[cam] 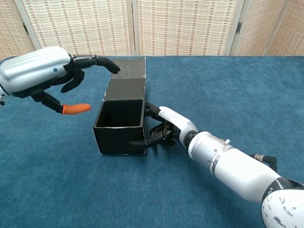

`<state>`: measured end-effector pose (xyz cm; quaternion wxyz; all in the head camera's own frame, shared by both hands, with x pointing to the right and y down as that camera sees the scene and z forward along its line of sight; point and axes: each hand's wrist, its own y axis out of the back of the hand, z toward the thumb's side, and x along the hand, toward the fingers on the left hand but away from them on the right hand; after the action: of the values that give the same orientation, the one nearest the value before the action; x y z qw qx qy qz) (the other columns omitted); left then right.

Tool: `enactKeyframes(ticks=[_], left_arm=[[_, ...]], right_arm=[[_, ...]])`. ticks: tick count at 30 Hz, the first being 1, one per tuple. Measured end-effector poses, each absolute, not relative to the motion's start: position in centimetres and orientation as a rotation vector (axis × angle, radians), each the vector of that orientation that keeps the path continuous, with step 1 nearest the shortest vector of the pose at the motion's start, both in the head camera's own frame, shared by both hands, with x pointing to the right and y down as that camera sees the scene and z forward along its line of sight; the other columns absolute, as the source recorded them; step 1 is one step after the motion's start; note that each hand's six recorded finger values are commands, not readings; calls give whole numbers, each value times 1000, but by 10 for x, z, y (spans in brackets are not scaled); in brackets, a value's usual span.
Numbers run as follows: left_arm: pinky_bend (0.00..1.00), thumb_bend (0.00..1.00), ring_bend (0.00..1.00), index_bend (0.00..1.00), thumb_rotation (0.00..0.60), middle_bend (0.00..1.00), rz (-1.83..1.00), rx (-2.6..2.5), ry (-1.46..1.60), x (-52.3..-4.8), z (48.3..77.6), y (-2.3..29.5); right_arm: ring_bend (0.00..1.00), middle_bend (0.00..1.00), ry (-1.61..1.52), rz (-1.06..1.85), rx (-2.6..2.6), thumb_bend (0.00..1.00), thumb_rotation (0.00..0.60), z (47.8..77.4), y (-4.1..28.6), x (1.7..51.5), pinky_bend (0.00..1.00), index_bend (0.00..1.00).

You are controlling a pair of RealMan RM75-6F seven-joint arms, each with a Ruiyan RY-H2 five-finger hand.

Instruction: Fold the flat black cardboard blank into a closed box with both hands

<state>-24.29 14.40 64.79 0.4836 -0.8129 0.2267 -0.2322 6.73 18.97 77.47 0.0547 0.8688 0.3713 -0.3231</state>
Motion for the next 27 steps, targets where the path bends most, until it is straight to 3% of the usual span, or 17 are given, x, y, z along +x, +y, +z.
enactKeyframes(ticks=[10, 15, 18, 23, 27], left_arm=[[896, 322, 782, 117, 600, 238, -681, -2301, 791, -252, 653, 144], [892, 303, 736, 10, 600, 143, -787, -2445, 886, -259, 664, 146], [892, 278, 700, 0, 600, 76, -850, -2527, 930, -263, 673, 150], [891, 222, 662, 0, 600, 5, -994, -2603, 975, -282, 695, 160], [888, 208, 641, 0, 600, 0, -1081, -2593, 995, -298, 710, 165]], right_arm=[[617, 0, 1069, -978, 2646, 11, 600, 765, 206, 80, 1000, 0], [610, 0, 1103, -984, 2644, 11, 600, 760, 206, 94, 1000, 0], [609, 0, 1113, -981, 2640, 12, 600, 753, 205, 104, 1000, 0], [610, 1, 1124, -937, 2648, 25, 600, 727, 202, 121, 1000, 0], [610, 19, 1171, -849, 2688, 26, 600, 689, 191, 130, 1000, 0]])
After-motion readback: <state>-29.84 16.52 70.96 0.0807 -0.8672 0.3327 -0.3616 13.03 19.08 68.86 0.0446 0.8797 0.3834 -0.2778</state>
